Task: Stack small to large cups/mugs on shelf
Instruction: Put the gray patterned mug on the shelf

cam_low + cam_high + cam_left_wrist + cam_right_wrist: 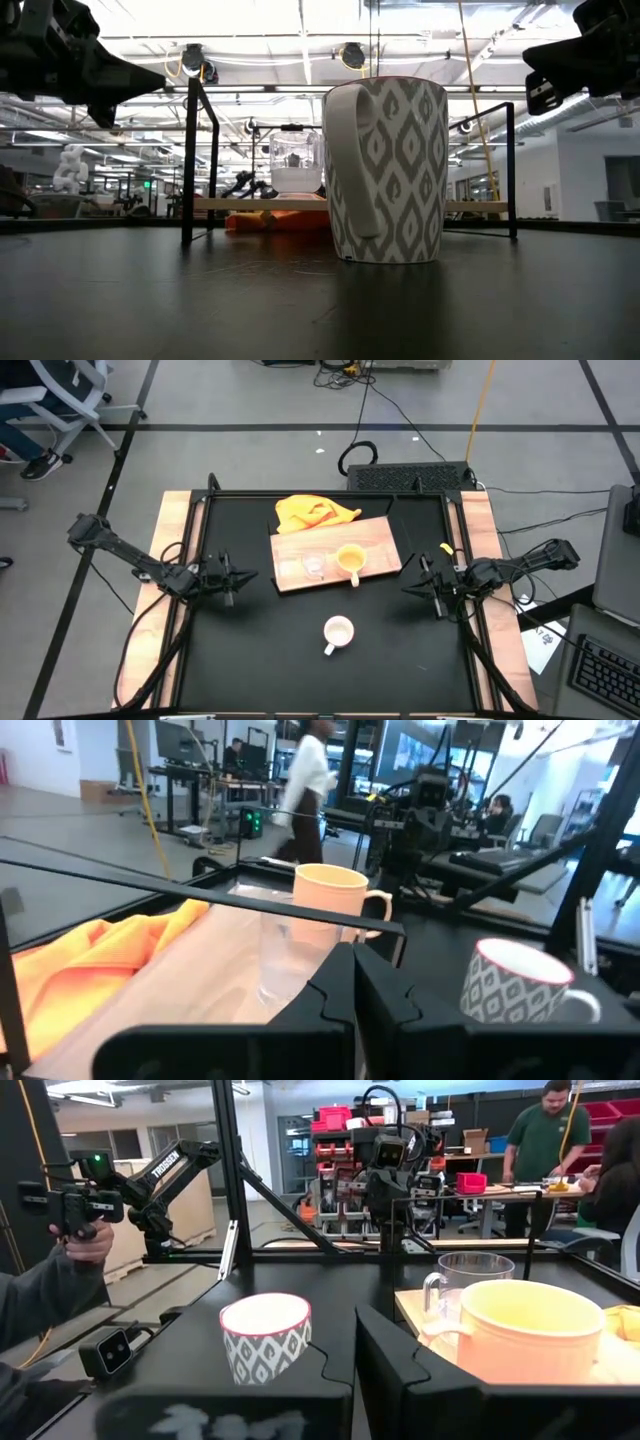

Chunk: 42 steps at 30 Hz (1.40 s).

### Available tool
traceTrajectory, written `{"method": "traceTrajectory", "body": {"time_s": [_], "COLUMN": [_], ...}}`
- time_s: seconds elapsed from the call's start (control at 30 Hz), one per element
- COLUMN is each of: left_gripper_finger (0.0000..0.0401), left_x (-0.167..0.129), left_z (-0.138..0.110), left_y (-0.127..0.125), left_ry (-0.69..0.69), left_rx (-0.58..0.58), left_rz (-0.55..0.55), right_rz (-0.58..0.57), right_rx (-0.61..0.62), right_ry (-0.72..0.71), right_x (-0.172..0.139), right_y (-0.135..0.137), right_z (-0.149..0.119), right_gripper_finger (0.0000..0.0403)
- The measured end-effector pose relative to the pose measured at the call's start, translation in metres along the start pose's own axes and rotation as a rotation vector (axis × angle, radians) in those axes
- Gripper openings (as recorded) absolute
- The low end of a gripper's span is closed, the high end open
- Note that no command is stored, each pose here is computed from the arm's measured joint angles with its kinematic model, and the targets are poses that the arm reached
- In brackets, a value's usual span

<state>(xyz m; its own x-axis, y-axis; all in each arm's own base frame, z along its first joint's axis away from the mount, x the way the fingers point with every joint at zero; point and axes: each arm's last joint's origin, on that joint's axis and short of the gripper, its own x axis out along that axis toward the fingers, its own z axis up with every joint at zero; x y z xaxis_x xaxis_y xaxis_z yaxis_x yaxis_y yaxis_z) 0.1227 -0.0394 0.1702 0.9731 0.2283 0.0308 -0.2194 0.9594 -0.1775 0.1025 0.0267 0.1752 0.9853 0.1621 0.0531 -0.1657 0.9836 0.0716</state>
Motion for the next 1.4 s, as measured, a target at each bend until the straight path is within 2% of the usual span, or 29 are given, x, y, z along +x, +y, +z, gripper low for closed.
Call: {"method": "traceTrajectory", "body": {"time_s": [0.1,0.6,1.07,1.4], "left_gripper_finger": [0.0003,0.0005,0.0005,0.0006], "left_x": [0.0000,0.0000,0.0001,0.0001], "left_z": [-0.0002,-0.0008,-0.0007,-0.0006], "left_y": [0.0000,0.0001,0.0000,-0.0001], "left_ry": [0.002,0.007,0.007,0.008], "left_rx": [-0.031,-0.028,-0.028,-0.028], "left_rz": [0.000,0.000,-0.002,-0.003], "right_rz": [-0.001,-0.001,0.001,0.001], "right_rx": [-0.005,-0.054,-0.041,0.037], "right_ry": [0.023,0.027,-0.010,-0.010], "right_x": [0.0000,0.0000,0.0000,0.0000], "right_y": [-0.0001,-0.0001,0.0001,0.0001], "right_z": [-0.0023,-0.0026,0.0009,0.0010], "right_gripper_finger": [0.0000,0.0000,0.0000,0.0000]}}
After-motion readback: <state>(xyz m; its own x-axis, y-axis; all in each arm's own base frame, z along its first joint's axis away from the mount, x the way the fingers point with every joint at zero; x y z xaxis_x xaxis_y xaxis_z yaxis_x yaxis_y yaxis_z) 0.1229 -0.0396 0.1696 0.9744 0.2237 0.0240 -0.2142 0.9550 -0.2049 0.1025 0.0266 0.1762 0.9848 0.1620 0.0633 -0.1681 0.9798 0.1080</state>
